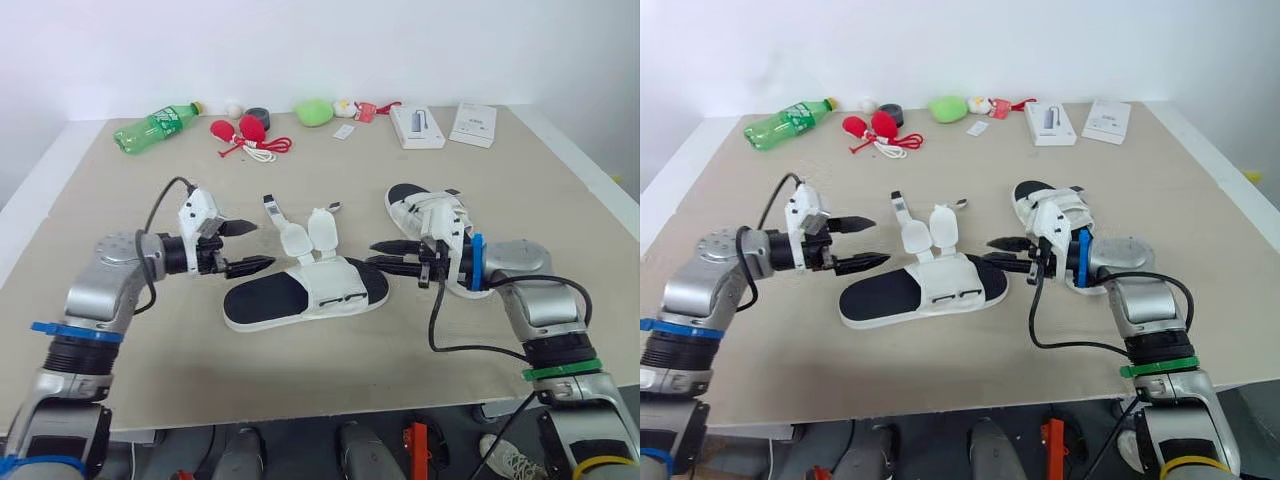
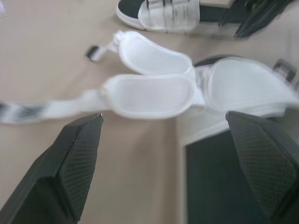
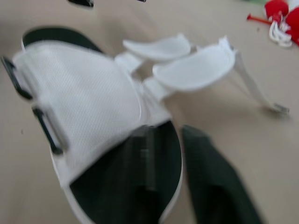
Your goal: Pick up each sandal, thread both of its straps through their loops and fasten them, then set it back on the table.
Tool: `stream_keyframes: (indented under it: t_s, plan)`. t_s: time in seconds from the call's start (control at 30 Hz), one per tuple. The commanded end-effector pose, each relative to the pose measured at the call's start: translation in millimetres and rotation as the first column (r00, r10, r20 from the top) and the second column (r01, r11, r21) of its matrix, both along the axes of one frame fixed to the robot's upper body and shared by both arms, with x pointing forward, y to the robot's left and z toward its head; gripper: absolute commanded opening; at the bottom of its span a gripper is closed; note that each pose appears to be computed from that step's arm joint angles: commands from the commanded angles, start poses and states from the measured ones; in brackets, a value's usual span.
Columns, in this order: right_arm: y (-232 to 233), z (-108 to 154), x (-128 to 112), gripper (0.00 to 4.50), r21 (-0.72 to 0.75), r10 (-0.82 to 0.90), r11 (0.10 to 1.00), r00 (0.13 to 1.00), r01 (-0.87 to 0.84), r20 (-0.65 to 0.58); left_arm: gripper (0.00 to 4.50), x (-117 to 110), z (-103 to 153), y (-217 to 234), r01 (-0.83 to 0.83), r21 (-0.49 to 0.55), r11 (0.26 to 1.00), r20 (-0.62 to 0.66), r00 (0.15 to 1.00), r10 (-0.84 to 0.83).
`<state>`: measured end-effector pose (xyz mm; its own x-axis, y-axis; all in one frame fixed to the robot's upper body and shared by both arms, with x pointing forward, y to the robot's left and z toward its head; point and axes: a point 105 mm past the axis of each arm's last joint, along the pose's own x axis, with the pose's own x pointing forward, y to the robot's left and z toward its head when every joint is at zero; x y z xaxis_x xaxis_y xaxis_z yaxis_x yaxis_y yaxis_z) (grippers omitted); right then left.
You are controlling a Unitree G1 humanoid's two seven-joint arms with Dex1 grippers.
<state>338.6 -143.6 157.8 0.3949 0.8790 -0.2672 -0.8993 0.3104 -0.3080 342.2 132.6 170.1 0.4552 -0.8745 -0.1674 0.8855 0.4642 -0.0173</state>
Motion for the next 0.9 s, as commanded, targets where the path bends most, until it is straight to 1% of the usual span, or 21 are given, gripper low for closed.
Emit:
stream_keyframes:
  t_s: [0.03, 0.07, 0.1, 0.13, 0.2, 0.33, 0.37, 0.43, 0.63, 0.8, 0.9]
  plan:
    - [6, -2, -10, 0.05, -0.029, 0.053, 0.998, 0.999, -0.053, 0.009, 4.34, 5, 13, 5, -0.084, -0.137, 0.987, -0.175, 0.983, 0.059]
    - [7, -4, -11, 0.05, -0.039, 0.060, 0.997, 0.998, -0.060, 0.010, 4.34, 14, 17, 11, -0.162, -0.218, 0.963, -0.258, 0.961, 0.103]
    - [8, -4, -11, 0.05, -0.041, 0.060, 0.997, 0.998, -0.059, 0.015, 4.34, 18, 14, 16, -0.208, -0.234, 0.950, -0.323, 0.938, 0.126]
    - [10, -4, -10, 0.05, -0.040, 0.055, 0.998, 0.998, -0.054, 0.022, 4.34, 22, 11, 20, -0.246, -0.235, 0.940, -0.363, 0.920, 0.150]
    - [12, -3, -8, 0.05, -0.032, 0.040, 0.999, 0.999, -0.039, 0.026, 4.34, 23, 0, 26, -0.299, -0.217, 0.929, -0.502, 0.851, 0.157]
    - [16, -3, -10, 0.05, -0.031, 0.054, 0.998, 0.998, -0.053, 0.028, 4.34, 25, -4, 23, -0.341, -0.223, 0.913, -0.626, 0.768, 0.134]
    - [17, -3, -10, 0.05, -0.033, 0.062, 0.998, 0.998, -0.061, 0.029, 4.34, 25, -5, 20, -0.336, -0.220, 0.916, -0.646, 0.754, 0.121]
    - [19, -4, -10, 0.05, -0.037, 0.073, 0.997, 0.997, -0.072, 0.030, 4.34, 27, -2, 11, -0.336, -0.249, 0.909, -0.675, 0.733, 0.086]
    - [23, -7, -9, 0.05, -0.052, 0.090, 0.995, 0.995, -0.088, 0.034, 4.34, 41, 3, -6, -0.355, -0.320, 0.878, -0.721, 0.693, 0.017]
    - [26, -7, -11, 0.05, -0.049, 0.095, 0.994, 0.994, -0.093, 0.044, 4.34, 51, -8, -12, -0.418, -0.328, 0.847, -0.796, 0.605, -0.010]
    - [25, -7, -11, 0.05, -0.050, 0.092, 0.995, 0.995, -0.090, 0.048, 4.34, 59, -7, -15, -0.447, -0.350, 0.823, -0.805, 0.593, -0.020]
